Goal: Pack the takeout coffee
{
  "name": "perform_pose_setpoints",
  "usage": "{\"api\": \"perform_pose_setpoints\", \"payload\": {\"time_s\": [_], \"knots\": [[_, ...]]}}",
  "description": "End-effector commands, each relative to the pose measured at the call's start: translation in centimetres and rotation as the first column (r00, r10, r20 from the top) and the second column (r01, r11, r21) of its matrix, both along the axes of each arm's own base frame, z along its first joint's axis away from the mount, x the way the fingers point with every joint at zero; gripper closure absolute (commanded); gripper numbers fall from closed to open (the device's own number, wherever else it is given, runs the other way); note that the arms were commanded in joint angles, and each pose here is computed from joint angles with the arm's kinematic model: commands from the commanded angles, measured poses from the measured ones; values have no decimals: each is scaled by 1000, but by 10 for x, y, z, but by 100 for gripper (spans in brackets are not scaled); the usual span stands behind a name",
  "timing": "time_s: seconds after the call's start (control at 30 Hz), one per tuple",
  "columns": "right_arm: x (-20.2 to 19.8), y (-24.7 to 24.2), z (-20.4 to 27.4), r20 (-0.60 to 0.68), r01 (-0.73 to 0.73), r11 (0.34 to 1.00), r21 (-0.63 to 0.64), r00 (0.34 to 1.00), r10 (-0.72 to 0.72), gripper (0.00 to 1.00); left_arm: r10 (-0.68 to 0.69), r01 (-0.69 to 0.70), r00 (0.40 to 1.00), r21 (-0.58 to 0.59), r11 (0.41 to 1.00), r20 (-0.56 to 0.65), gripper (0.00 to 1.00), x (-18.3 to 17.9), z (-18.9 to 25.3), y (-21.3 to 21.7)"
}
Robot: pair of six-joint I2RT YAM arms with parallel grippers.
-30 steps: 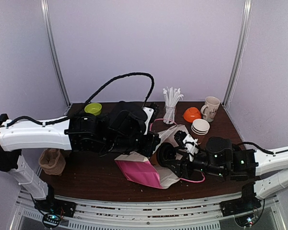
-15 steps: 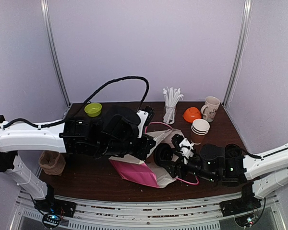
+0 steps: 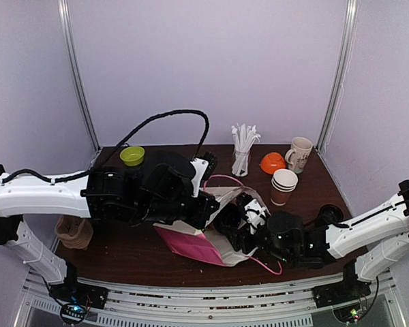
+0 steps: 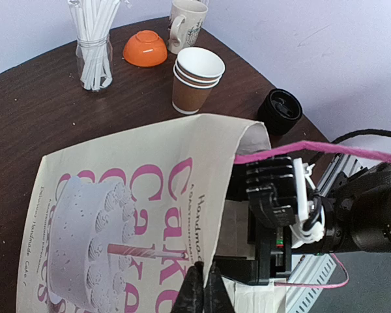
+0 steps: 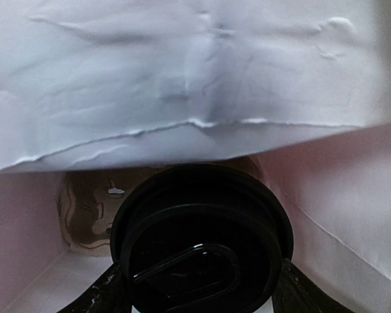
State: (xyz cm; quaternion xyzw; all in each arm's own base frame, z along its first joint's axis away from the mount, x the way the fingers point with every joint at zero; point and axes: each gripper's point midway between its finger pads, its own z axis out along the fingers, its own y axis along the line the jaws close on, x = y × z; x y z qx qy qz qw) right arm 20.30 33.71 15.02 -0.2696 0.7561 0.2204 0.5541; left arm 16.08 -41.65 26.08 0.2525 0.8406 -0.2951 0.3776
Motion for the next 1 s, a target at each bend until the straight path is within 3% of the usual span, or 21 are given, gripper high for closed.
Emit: {"api": "perform_pose_setpoints", "payload": {"time_s": [0.0,0.37,0.97], "knots": [[17,5,17,26,100,994,39,995,-101,42,-19,20,1000,-106,994,13,100,-4,26,-4],[17,24,1,5,63,998,14,998,-63,41,-32,32,999,-109,994,2,100,-8,24,2],[30,28,-19,10,135,989,-54,991,-135,42,-18,15,999,-108,994,-27,100,-14,12,24]]}}
